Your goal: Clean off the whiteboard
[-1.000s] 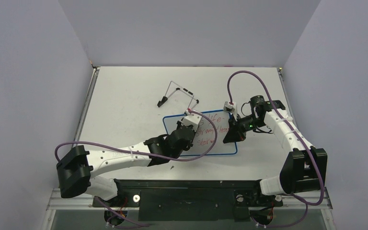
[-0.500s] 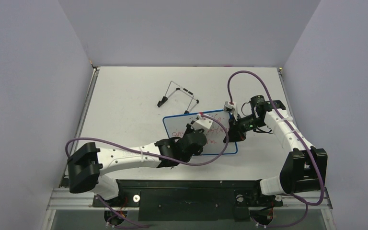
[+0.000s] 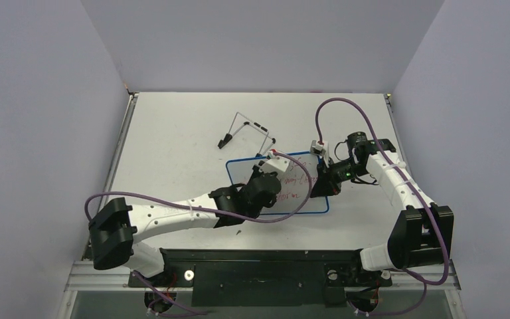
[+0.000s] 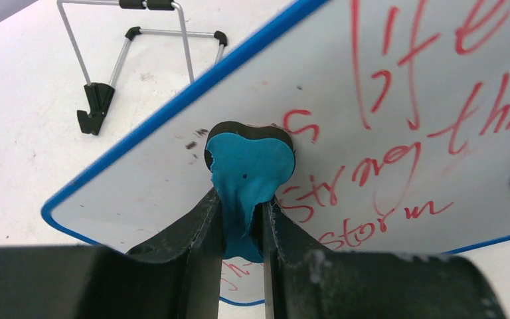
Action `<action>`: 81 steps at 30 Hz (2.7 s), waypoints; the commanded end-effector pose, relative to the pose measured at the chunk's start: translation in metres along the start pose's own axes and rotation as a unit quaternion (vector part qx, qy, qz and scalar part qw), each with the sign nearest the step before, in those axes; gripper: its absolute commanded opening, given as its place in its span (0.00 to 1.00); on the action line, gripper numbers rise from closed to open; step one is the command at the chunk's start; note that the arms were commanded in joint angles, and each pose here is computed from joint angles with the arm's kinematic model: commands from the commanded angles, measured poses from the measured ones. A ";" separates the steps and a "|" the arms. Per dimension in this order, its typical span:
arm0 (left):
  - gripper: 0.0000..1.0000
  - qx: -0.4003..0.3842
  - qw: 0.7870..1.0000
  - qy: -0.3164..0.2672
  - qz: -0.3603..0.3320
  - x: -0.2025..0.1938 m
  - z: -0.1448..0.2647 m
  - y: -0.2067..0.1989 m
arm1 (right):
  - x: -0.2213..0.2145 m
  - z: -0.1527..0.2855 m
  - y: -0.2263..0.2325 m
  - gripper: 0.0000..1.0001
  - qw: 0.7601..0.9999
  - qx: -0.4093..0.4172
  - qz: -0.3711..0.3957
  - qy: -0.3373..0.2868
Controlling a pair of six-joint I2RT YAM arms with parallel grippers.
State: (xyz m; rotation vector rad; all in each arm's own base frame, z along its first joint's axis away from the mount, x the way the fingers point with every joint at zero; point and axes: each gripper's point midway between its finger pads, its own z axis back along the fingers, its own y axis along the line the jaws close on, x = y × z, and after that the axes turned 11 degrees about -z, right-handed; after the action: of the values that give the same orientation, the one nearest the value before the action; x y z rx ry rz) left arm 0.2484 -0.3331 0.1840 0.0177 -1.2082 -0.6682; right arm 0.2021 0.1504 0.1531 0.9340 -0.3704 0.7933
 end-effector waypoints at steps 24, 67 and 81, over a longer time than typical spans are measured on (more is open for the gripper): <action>0.00 -0.094 0.969 -0.074 0.217 0.045 0.017 0.001 | 0.012 0.003 0.013 0.00 0.999 0.017 0.038 -0.013; 0.00 -0.079 0.980 -0.047 0.176 0.008 0.008 0.000 | 0.011 0.002 0.013 0.00 0.999 0.020 0.037 -0.010; 0.00 -0.136 0.977 -0.080 0.146 0.017 0.024 -0.036 | 0.011 0.001 0.011 0.00 0.999 0.020 0.036 -0.009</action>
State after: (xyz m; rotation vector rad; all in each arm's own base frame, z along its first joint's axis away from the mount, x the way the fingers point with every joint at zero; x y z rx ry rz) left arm 0.2236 -0.3394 0.1876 -0.3900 -1.1936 -0.5388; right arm 0.1958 0.1510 0.1532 0.9418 -0.3528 0.8096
